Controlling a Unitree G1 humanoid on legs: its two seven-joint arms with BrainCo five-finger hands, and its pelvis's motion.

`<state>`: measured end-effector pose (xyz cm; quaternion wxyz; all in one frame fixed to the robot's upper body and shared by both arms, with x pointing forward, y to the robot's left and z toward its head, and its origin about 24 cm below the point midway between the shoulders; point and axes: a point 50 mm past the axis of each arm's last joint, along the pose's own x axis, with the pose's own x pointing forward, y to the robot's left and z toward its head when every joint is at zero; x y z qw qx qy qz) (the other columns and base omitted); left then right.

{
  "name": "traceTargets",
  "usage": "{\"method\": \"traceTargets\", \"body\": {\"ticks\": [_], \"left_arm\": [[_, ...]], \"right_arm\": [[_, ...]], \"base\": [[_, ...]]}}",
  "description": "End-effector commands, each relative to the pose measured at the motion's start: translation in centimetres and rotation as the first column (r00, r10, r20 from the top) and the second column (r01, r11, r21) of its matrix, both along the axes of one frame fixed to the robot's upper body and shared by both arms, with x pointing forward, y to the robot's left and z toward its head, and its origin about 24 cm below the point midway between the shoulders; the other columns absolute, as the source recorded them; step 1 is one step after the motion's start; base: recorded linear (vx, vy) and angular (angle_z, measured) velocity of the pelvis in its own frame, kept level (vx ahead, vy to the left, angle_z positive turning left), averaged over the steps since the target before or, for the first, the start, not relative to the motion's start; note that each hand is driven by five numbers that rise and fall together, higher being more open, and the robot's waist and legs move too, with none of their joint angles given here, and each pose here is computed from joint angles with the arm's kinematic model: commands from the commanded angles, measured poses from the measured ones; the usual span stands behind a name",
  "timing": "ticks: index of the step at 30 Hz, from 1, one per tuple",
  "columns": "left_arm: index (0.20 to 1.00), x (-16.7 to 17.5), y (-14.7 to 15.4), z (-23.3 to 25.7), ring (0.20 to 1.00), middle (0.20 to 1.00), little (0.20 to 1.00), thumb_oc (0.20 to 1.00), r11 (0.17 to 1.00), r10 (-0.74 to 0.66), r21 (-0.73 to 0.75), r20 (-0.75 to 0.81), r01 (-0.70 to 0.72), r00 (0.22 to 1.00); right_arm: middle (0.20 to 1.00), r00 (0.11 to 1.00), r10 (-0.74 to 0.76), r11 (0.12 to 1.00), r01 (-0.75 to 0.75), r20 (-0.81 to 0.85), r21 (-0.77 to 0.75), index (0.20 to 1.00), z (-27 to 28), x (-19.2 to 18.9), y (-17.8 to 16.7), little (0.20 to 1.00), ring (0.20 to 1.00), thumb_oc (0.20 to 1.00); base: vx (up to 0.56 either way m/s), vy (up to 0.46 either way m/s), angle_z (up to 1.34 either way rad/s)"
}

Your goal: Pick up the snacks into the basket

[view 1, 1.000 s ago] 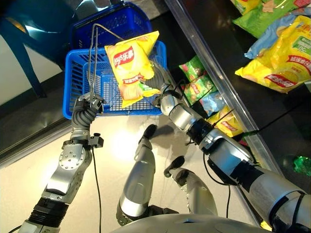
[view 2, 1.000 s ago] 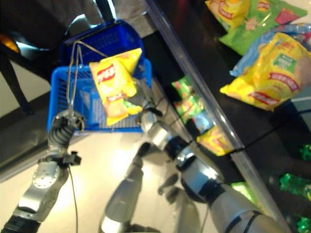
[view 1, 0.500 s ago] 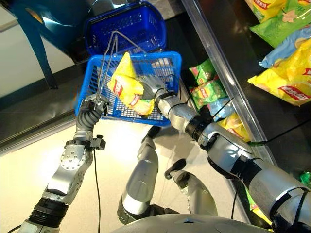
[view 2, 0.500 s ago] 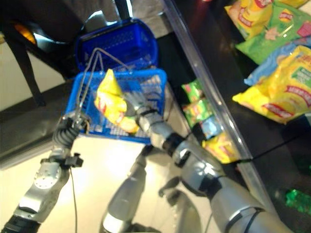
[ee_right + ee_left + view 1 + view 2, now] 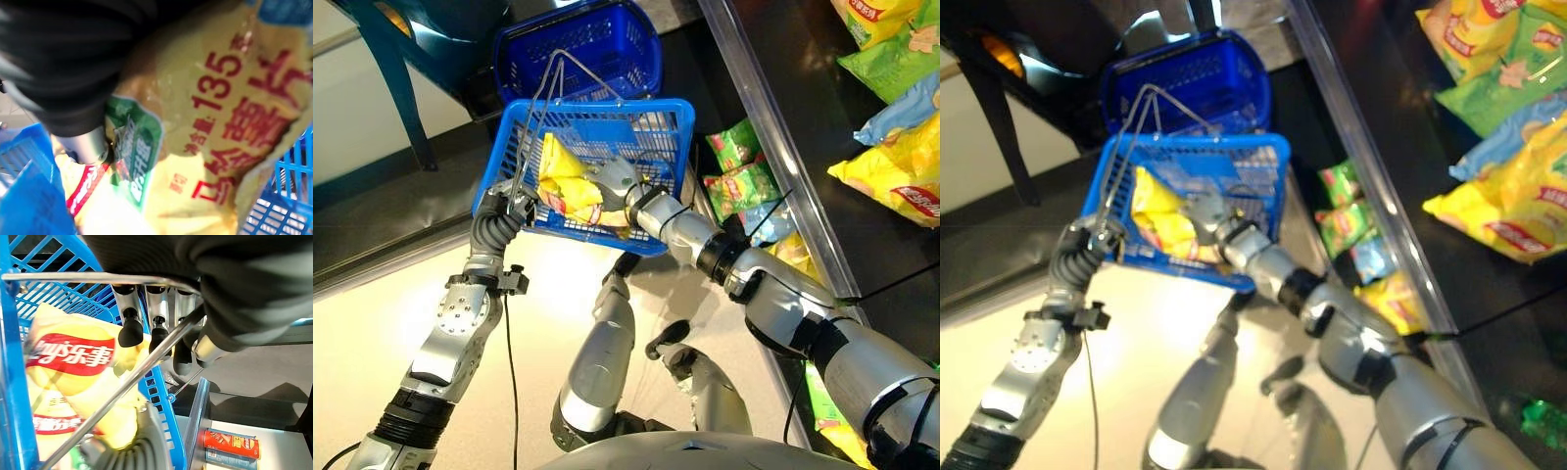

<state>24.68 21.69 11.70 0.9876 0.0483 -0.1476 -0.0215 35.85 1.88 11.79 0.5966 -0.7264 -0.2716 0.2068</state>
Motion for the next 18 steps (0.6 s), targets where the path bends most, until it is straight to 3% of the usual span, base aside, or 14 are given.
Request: {"method": "traceTargets", "body": {"ticks": [1, 7, 13, 18], "left_arm": [[0.2, -1.3, -2.1, 6.3, 0.2, 0.2, 0.2, 0.2, 0.992, -0.086, -0.054, 0.371, 0.114, 0.925], [0.2, -1.3, -2.1, 5.8, 0.2, 0.2, 0.2, 0.2, 0.993, -0.067, -0.068, 0.354, 0.098, 0.933], [0.2, -1.3, -1.7, 5.4, 0.2, 0.2, 0.2, 0.2, 0.996, -0.026, -0.076, 0.339, 0.055, 0.94], [0.2, -1.1, -0.8, 4.8, 0.2, 0.2, 0.2, 0.2, 0.998, 0.032, -0.07, 0.318, -0.01, 0.948]], "right_arm": [[1.0, 0.997, 0.08, 0.997, -0.08, 0.02, 0.016, 1.0, 0.5, -1.1, 2.5, 1.0, 1.0, 1.0], [1.0, 0.999, 0.036, 0.996, -0.034, -0.014, 0.082, 1.0, 0.0, -0.7, 1.7, 1.0, 1.0, 1.0], [1.0, 0.999, 0.045, 0.952, -0.047, 0.013, 0.302, 1.0, 3.2, -0.5, 1.1, 1.0, 1.0, 1.0], [1.0, 0.986, 0.098, 0.869, -0.151, 0.136, 0.471, 1.0, 8.0, -1.2, -0.4, 1.0, 1.0, 1.0]], "base": [[-0.09, 0.063, 0.01], [0.01, 0.001, -0.02], [-0.05, 0.047, -0.05], [-0.01, 0.024, -0.11]]}}
